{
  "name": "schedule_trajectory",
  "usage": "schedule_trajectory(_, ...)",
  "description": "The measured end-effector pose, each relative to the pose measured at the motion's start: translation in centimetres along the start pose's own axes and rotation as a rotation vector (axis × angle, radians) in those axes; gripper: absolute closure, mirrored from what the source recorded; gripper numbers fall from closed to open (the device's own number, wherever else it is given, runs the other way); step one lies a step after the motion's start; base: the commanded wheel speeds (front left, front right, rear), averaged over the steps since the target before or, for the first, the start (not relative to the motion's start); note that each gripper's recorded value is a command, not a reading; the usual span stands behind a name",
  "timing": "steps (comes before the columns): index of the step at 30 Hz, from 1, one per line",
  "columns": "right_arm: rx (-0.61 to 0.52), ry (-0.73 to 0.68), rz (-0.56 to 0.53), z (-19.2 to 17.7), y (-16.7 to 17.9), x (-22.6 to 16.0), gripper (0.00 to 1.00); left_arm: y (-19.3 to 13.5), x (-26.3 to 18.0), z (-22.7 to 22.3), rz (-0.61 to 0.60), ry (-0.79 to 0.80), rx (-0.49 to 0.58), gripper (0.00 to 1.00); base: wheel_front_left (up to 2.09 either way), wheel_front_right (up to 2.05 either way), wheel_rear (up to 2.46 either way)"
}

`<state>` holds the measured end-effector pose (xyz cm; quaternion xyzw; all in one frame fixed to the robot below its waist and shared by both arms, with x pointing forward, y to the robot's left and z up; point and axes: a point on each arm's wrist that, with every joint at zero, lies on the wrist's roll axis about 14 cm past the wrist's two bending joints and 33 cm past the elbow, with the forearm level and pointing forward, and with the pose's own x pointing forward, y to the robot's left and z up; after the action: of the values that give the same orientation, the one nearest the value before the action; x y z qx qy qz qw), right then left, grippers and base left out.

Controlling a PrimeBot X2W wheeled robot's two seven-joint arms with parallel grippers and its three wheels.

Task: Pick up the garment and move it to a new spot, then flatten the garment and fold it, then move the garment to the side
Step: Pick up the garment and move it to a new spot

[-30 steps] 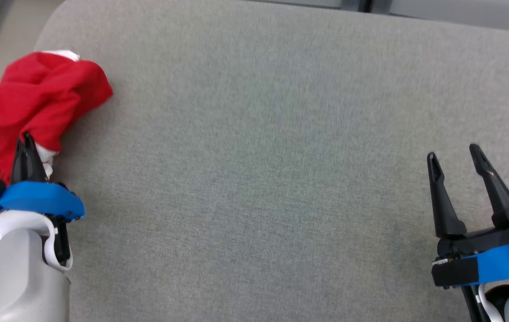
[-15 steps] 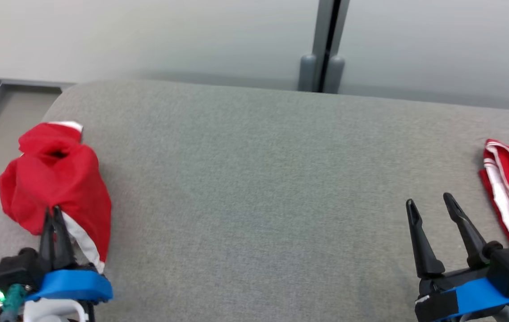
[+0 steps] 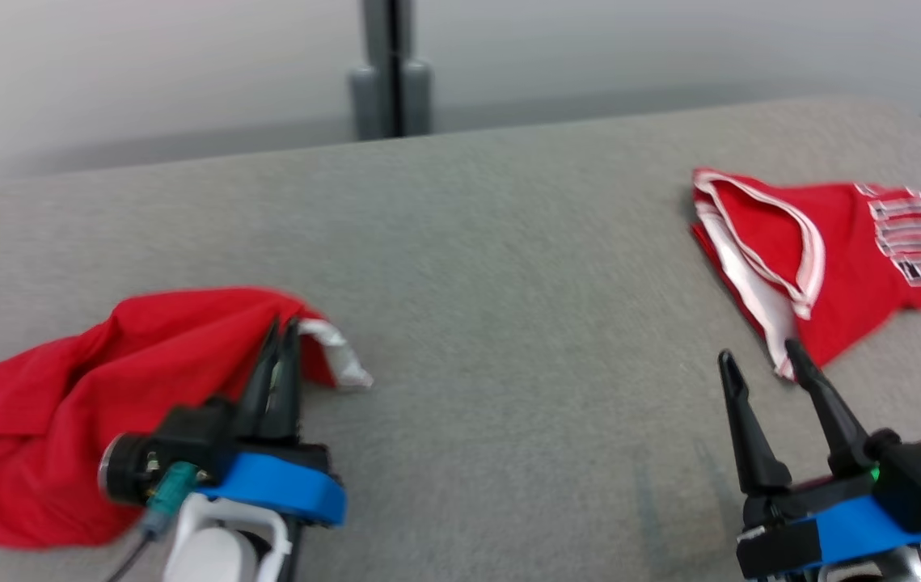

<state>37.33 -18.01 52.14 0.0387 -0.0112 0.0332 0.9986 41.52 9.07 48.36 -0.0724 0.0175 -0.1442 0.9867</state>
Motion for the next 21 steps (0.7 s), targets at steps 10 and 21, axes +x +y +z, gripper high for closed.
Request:
schedule_trajectory(10, 0.018, 0.049, -0.174, -2.6, -5.2, -1.3, 0.0, -14.4, 5.9, -3.0, -0.469, 0.057, -0.086, 1.0, 0.0, 0.0, 0.0)
schedule_trajectory(21, 0.043, 0.062, -0.208, -4.6, -6.3, -0.6, 0.0, -18.6, 6.4, -5.2, -0.614, 0.099, -0.12, 0.03, 0.0, 0.0, 0.0)
